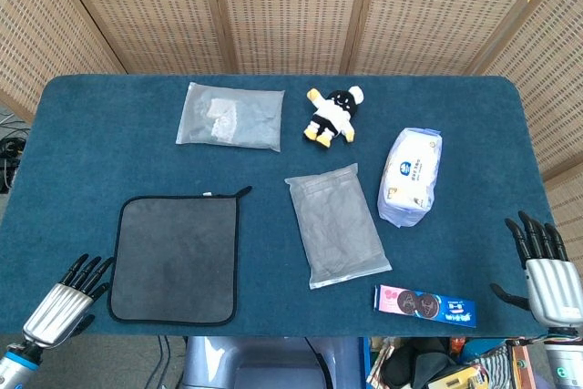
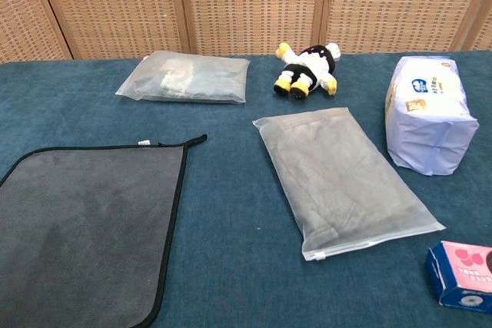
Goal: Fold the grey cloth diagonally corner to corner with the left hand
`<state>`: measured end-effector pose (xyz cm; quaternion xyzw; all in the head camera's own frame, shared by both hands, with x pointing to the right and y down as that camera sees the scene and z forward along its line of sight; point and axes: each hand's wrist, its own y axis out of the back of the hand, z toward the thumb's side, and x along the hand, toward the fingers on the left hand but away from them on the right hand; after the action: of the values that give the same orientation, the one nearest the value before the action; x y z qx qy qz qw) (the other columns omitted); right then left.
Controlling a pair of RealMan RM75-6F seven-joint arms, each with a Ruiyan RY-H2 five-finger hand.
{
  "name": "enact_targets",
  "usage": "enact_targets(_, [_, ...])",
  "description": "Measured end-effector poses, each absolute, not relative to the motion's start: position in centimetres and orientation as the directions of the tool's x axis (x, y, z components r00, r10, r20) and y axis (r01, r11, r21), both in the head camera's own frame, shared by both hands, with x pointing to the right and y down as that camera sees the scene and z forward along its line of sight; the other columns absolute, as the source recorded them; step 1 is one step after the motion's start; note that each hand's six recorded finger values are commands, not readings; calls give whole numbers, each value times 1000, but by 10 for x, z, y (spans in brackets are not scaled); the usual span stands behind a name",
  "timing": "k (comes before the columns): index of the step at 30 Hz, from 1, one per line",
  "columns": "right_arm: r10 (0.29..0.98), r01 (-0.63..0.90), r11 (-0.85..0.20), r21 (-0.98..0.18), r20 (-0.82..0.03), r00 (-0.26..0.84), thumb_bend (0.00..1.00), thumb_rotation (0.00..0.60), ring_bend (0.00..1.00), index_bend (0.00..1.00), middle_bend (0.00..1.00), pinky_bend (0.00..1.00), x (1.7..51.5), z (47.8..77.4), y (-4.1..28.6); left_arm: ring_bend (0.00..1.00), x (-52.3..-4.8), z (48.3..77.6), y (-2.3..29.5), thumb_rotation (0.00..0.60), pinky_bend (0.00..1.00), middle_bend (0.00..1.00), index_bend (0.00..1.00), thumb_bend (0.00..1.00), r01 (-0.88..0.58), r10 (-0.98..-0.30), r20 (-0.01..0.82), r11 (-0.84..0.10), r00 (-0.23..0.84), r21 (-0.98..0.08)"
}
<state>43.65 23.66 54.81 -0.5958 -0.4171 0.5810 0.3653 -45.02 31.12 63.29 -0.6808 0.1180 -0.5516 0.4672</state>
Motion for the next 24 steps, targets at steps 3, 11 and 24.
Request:
enact_targets(3, [923,75,-380,-922,-383,-28,0,600,0,0,0,0,438,548,236,0,-449,638,312,600,0,0,330,278,368,-663,653,-541,366,-756])
enact_targets(11, [925,78,-375,-924,-378,-28,0,600,0,0,0,0,438,547,236,0,-452,640,316,600,0,0,330,278,382,-653,663,-544,367,-747])
enact_targets(24, [929,83,-365,-927,-369,-36,0,600,0,0,0,0,440,545,235,0,-441,650,323,600,0,0,335,283,386,-640,652,-527,405,-757])
